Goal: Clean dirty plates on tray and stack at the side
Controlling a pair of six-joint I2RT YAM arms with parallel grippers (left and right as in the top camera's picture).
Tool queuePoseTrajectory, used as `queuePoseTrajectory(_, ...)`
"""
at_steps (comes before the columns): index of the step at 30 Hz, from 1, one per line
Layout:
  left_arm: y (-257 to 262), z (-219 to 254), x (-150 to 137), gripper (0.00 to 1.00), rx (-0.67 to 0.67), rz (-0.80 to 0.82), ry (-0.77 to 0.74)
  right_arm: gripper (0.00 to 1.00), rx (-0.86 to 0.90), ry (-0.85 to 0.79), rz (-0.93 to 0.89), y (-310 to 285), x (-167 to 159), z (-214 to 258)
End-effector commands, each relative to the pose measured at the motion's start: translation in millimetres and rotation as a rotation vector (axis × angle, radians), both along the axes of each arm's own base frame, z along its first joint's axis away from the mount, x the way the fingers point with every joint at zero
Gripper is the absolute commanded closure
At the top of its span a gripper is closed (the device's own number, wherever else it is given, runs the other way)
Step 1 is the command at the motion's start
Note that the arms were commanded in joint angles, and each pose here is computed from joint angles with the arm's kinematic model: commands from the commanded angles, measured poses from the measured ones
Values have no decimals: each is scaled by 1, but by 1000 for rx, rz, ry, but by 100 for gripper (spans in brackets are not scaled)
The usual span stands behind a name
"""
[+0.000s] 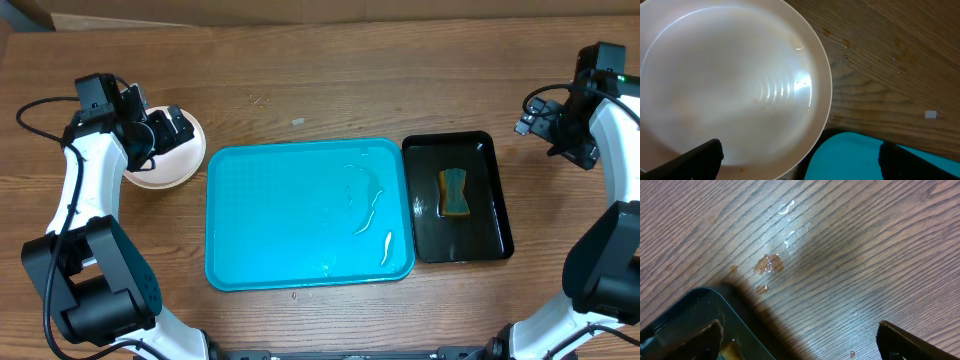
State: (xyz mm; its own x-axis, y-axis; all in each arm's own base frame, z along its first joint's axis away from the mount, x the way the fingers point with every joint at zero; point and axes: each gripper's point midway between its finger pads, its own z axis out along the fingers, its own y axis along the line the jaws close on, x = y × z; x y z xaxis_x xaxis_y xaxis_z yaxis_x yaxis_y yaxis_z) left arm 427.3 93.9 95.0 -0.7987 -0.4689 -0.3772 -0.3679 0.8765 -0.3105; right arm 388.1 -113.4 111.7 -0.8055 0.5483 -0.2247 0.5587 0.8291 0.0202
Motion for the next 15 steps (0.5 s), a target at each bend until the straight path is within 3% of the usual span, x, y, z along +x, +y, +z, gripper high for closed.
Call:
queuePoseTrajectory(1, -1, 0, 0, 0, 4, -18, -5, 0, -7, -31, -7, -2, 4, 10)
queuePoseTrajectory(15, -1, 0, 0, 0, 4, -18, -5, 0, -19, -78, -5, -1, 4, 28)
